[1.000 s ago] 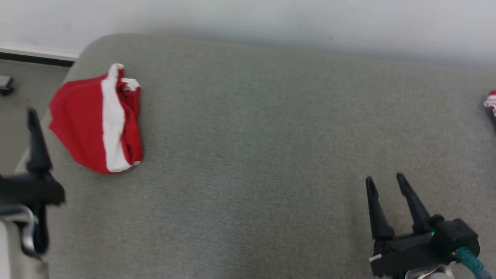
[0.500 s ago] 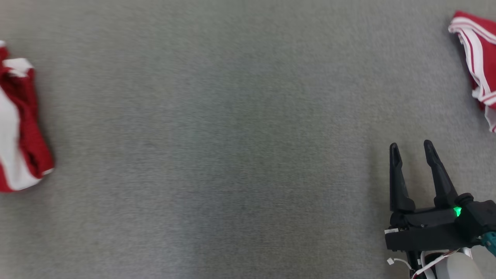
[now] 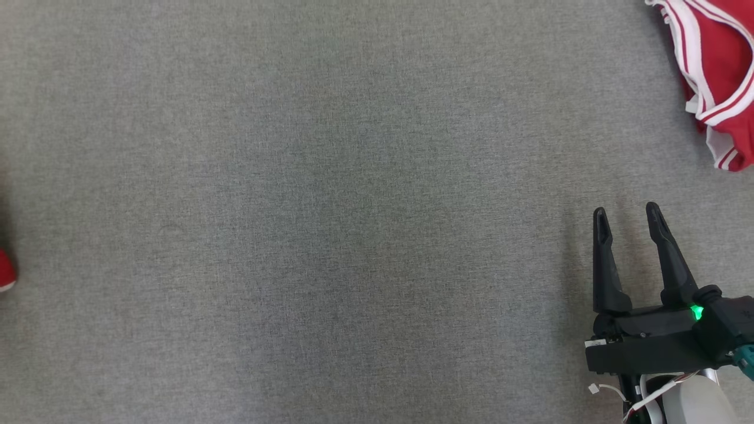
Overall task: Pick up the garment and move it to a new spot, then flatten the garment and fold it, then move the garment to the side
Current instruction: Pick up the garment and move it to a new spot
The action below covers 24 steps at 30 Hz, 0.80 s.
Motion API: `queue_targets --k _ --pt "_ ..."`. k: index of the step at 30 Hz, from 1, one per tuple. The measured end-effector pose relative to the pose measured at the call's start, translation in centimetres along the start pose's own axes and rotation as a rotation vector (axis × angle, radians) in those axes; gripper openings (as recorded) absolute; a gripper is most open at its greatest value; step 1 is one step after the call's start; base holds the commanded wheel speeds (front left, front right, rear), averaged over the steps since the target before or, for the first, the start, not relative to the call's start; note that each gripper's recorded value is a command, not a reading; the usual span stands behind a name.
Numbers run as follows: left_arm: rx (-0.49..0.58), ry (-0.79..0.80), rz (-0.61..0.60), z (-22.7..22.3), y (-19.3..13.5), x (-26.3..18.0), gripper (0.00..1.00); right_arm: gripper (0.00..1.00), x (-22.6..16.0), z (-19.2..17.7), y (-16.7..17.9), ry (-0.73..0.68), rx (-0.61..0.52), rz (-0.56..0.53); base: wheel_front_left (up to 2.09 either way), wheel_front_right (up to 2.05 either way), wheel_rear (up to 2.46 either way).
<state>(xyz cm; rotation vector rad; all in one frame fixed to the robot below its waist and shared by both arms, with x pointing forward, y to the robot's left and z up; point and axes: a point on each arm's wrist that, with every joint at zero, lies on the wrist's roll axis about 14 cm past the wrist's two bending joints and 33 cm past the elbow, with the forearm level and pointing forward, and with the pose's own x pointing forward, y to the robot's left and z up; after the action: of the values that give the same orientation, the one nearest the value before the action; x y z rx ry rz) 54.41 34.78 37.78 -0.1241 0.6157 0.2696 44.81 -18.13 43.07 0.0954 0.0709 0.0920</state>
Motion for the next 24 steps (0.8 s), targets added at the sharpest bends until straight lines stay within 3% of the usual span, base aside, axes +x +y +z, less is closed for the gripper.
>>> queue_targets --k 1,2,3,4,11,16,24 --pt "-0.009 0.03 -0.002 -0.5 0.0 -0.1 1.0 1.0 0.0 0.1 0.0 -0.001 0.0 0.002 0.0 0.0 0.0" --pt "-0.012 0.05 -0.007 -0.8 -0.2 -0.1 0.78 1.0 -0.1 0.2 0.0 -0.004 -0.002 0.002 0.0 0.0 0.0" --pt "-0.012 0.059 -0.008 -0.9 -0.2 -0.2 0.35 1.0 -0.1 0.4 0.0 -0.008 -0.004 0.002 0.0 0.0 0.0" --pt "-0.005 0.063 -0.01 -0.9 -0.2 -0.2 0.0 1.0 -0.1 0.5 0.0 -0.011 -0.005 0.001 0.0 0.0 0.0" --pt "0.031 -0.057 -0.022 1.3 -0.1 -1.1 0.0 1.0 -0.6 1.4 -0.1 -0.031 -0.004 -0.003 0.0 0.0 0.0" --pt "0.088 -0.303 -0.037 7.8 -0.5 -3.0 0.0 1.0 -1.3 2.2 0.1 -0.044 0.01 -0.007 0.0 0.0 0.0" --pt "0.166 -0.644 -0.131 18.4 -4.5 -8.5 0.0 1.0 -2.7 4.0 0.3 -0.087 0.043 -0.024 0.0 0.0 0.0"
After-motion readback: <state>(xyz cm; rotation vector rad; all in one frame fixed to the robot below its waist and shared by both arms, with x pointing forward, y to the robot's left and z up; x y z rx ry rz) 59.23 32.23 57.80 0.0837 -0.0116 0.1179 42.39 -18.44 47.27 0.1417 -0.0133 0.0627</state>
